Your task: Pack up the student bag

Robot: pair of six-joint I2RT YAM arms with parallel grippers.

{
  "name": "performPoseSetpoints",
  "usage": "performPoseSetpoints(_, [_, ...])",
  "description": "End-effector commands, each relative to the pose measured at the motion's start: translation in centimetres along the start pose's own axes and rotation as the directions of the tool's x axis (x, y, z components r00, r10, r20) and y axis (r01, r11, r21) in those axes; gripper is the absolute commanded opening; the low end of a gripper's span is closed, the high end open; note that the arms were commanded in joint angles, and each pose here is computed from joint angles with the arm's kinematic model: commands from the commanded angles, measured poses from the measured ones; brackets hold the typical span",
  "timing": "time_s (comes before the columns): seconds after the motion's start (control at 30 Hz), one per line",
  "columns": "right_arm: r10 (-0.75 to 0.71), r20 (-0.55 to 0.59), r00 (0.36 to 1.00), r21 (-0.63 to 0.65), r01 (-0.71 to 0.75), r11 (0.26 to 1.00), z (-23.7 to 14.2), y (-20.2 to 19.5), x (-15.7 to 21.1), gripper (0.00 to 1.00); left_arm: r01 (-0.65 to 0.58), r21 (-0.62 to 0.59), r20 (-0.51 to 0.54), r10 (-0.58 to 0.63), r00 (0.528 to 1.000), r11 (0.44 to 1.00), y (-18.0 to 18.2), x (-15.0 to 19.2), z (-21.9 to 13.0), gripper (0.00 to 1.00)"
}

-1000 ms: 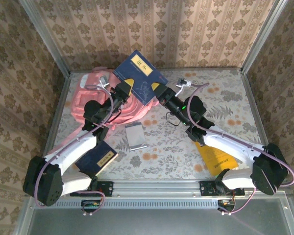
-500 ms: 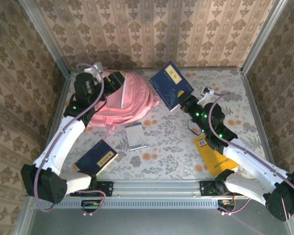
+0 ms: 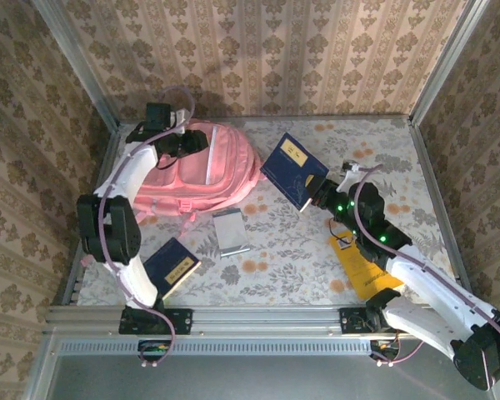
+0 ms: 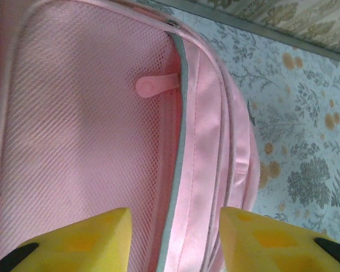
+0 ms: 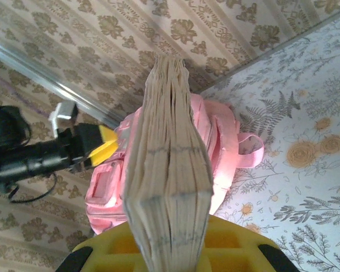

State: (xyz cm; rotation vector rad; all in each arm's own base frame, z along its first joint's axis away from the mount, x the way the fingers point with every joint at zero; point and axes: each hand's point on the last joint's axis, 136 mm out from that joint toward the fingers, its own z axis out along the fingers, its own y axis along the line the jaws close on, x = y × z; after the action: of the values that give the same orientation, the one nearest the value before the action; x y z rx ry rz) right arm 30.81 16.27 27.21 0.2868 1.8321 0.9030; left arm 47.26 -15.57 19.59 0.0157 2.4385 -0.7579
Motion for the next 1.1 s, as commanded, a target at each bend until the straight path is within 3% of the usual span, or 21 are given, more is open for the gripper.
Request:
performPoseSetpoints(0.0, [-0.076,0.024,0.997,-0.068,0.078,0.995,-1.1,1.8,-1.1,0.00,-0.075,0.111,-0.047,0.080,0.996,0.991,-1.9,0.2,0.8,0.39])
performPoseSetpoints(0.17, [-0.080,0.008,0.997,-0.050,0.080,0.996,-1.1,1.1,-0.5,0.00,-0.087,0.174,-0.050,0.097,0.994,0.981,-2.3,0.4,1.9,0.33])
performPoseSetpoints(0.53, [-0.059,0.000,0.998,-0.053,0.059,0.997,-1.0,1.0,-0.4,0.00,-0.075,0.115,-0.081,0.085,0.993,0.991,-0.4,1.1,3.4,0.39])
performPoseSetpoints(0.73, [-0.028,-0.012,1.000,-0.080,0.027,0.996,-0.8,1.2,0.1,0.00,-0.038,0.172,-0.093,0.054,0.994,0.984,-1.1,0.5,4.4,0.39])
performPoseSetpoints(0.9, [-0.027,-0.022,0.999,-0.062,0.025,0.998,-0.7,0.7,0.4,0.00,-0.012,0.301,-0.110,0.047,0.993,0.954,-3.6,1.0,5.1,0.26])
performPoseSetpoints(1.07, [-0.022,-0.027,0.999,-0.058,0.021,0.998,-0.5,0.7,0.4,0.00,-0.016,0.256,-0.176,0.063,0.982,0.966,-3.4,2.5,6.7,0.24])
